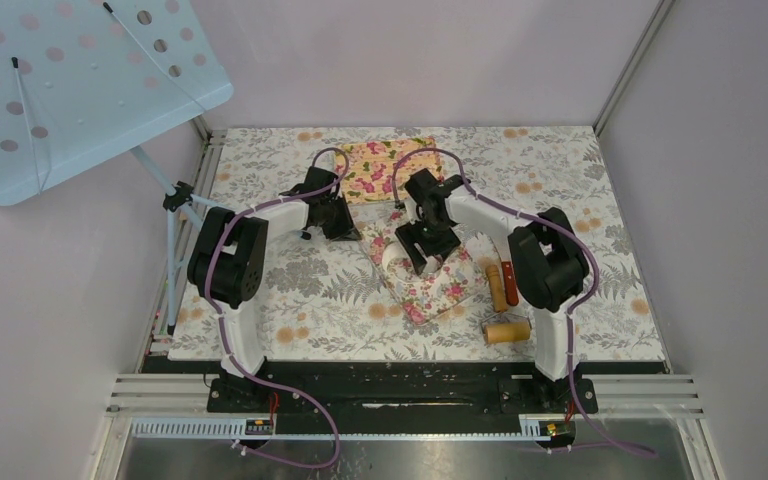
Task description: Roll out the dumpling wrappers from the dough
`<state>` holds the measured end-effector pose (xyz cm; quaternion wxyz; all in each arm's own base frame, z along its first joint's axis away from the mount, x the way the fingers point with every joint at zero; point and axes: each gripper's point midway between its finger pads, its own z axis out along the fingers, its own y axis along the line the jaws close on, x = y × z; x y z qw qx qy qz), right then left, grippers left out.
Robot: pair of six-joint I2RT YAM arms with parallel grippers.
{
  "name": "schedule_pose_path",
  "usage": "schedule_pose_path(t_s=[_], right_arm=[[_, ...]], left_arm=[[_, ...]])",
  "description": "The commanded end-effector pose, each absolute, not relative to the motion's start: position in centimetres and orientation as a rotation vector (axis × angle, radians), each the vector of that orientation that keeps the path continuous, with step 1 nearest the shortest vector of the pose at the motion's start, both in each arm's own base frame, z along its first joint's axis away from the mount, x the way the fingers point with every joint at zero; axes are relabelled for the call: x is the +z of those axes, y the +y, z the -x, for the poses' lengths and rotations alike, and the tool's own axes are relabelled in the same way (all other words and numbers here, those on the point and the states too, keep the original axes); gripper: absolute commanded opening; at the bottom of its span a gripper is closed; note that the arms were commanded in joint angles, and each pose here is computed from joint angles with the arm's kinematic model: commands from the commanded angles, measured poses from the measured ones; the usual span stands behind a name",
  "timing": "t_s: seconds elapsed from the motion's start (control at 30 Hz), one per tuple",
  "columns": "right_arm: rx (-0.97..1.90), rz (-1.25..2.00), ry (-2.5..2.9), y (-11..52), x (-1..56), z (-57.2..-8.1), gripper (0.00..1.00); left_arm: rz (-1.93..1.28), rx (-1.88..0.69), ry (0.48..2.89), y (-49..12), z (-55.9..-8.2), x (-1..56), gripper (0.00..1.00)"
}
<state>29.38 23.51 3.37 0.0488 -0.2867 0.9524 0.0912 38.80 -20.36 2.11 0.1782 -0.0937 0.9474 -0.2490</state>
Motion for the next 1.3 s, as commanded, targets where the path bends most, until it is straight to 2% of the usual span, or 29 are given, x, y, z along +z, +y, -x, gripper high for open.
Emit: schedule_pose_path(t_s=[0.0, 0.23, 0.77, 0.83, 0.93, 1.27], right_arm=[[0.343, 0.891, 2.764, 23.7, 8.7, -30.6, 0.09], [0.427, 0.874, 2.711, 23.4, 11.7, -30.8, 0.08], [0.473, 0.81, 2.776, 22.9, 9.0, -31.9, 0.11], [0.478, 0.808, 2.773, 23.2, 8.9, -32.2, 0.12], [0.429, 0.814, 2.765, 23.2, 8.6, -33.1, 0.12], [0.14, 0.907, 2.723, 23.3, 9.2, -36.8, 0.12]], left_arm=[[0.343, -0.503, 2.721, -16.7, -38.5, -0.9, 0.0], [0.338, -0.521, 2.709, -16.9, -38.6, -0.6, 0.0], [0.314, -0.53, 2.709, -17.3, -38.8, -0.7, 0.0], [0.31, -0.529, 2.708, -17.3, -38.9, -0.7, 0.05], [0.304, -0.527, 2.703, -17.3, -38.9, -0.5, 0.14], [0.303, -0.531, 2.697, -17.3, -39.0, -0.3, 0.15]])
